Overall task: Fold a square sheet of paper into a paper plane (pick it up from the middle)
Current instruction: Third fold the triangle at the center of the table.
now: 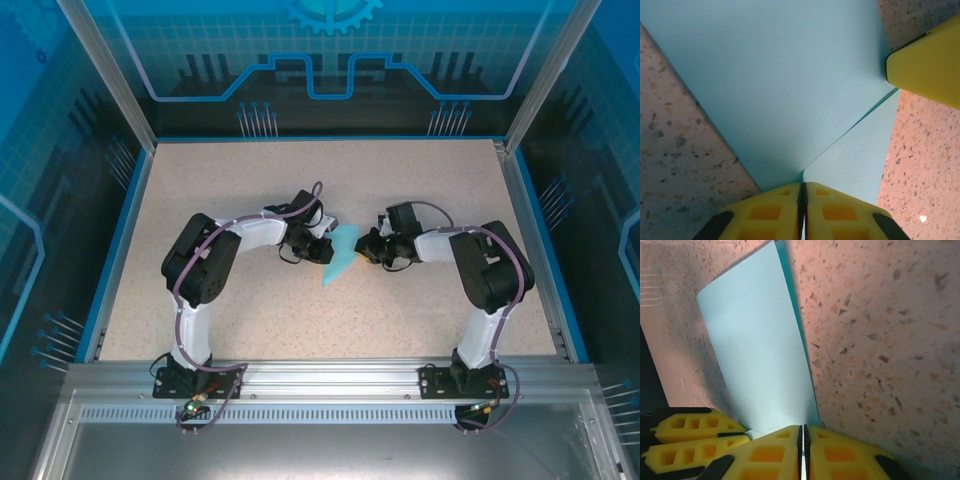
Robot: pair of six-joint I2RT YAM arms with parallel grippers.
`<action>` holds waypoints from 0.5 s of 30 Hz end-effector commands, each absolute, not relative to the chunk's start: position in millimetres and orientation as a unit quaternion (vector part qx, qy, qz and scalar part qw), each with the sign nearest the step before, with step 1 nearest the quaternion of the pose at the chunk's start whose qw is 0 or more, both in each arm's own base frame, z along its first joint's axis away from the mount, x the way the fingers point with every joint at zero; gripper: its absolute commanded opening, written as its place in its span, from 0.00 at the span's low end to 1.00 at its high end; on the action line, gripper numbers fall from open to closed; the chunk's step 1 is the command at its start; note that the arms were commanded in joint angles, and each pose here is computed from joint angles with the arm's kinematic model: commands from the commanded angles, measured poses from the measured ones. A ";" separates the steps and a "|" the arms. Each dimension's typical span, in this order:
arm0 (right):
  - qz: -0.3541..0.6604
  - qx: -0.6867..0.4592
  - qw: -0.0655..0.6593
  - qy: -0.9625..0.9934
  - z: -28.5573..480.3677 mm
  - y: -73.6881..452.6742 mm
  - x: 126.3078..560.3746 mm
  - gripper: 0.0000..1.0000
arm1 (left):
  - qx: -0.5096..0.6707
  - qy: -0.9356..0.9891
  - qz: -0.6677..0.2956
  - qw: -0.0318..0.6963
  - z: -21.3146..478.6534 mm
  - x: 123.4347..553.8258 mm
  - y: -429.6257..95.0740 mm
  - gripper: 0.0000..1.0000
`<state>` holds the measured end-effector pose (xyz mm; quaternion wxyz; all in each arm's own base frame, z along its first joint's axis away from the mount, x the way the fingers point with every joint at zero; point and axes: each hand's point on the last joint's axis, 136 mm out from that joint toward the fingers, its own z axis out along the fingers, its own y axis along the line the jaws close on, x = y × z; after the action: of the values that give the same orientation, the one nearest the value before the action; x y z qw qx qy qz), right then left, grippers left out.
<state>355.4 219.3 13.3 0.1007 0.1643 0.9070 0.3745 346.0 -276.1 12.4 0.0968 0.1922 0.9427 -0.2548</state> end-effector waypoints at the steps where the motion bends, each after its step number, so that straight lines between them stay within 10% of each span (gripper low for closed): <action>1: 0.356 0.161 0.091 0.916 9.3 216.2 349.5 0.12 | 0.188 0.957 -0.216 0.041 -25.2 326.4 -257.6 0.12; 15: 0.386 0.131 0.103 0.907 29.8 240.4 353.0 0.13 | 0.188 0.958 -0.215 0.039 -25.5 325.8 -257.5 0.12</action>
<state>356.7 235.4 40.4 0.1179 0.1333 0.9042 0.3882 346.0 -276.1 12.4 0.0968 0.1922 0.9427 -0.2548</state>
